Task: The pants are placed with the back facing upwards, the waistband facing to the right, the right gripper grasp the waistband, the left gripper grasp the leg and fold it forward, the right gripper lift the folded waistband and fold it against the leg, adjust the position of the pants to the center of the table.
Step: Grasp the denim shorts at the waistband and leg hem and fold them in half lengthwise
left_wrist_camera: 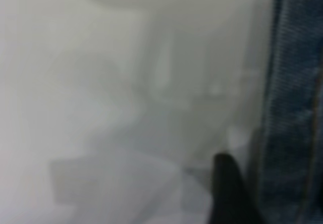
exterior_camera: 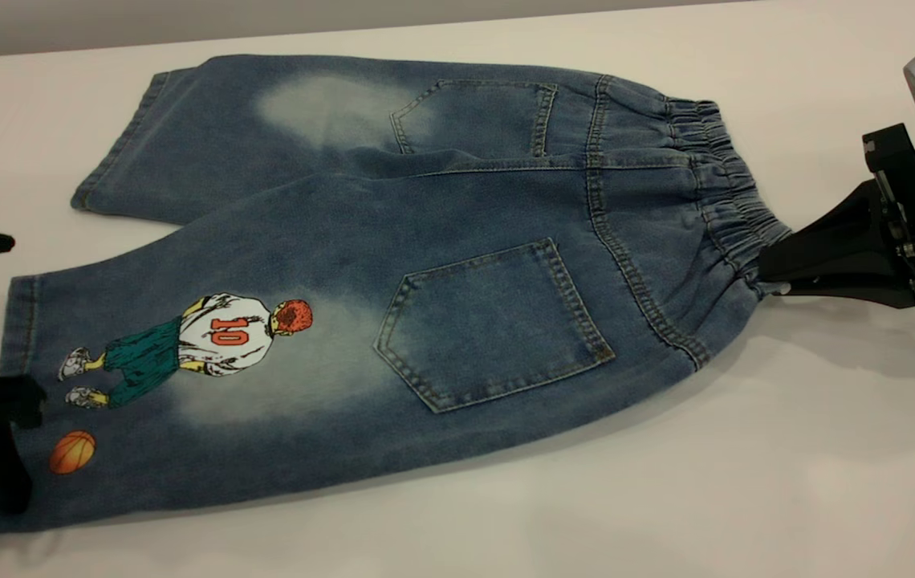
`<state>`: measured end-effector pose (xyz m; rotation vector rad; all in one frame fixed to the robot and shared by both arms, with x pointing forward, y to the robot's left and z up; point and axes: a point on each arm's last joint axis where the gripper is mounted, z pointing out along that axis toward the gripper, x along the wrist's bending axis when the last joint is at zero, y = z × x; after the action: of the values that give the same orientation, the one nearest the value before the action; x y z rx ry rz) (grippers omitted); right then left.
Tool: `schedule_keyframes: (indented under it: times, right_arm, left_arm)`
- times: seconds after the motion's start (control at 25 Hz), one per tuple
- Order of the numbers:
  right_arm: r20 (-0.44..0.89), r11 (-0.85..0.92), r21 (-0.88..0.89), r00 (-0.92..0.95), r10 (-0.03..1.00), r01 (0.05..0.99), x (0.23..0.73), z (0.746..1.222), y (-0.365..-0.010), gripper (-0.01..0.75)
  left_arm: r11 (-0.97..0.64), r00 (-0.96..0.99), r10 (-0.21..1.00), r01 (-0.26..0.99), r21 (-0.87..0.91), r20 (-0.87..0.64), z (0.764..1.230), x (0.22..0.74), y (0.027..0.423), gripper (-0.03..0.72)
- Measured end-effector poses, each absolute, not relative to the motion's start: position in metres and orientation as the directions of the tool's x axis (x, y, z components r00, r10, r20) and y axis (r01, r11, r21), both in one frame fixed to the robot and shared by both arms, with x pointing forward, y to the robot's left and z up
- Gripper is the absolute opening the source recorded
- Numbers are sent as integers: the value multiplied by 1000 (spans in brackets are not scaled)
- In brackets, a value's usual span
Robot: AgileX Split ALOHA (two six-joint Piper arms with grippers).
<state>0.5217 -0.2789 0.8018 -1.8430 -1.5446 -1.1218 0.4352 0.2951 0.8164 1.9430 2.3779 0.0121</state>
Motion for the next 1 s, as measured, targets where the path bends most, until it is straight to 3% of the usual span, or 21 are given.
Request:
schedule_keyframes:
  times: [0.24, 0.6, 1.0]
  right_arm:
    - [826, -242, 138, 23, 563, 960, 522, 802, -279, 28]
    - [844, -226, 139, 4, 536, 964, 520, 805, -277, 28]
    - [840, -233, 213, -56, 540, 949, 528, 831, -278, 28]
  left_arm:
    - [170, -166, 984, 984, 54, -62, 818, 444, 288, 91]
    - [46, -36, 996, 992, 114, -83, 830, 457, 258, 81]
    - [35, 5, 989, 964, 265, -148, 889, 459, 254, 80]
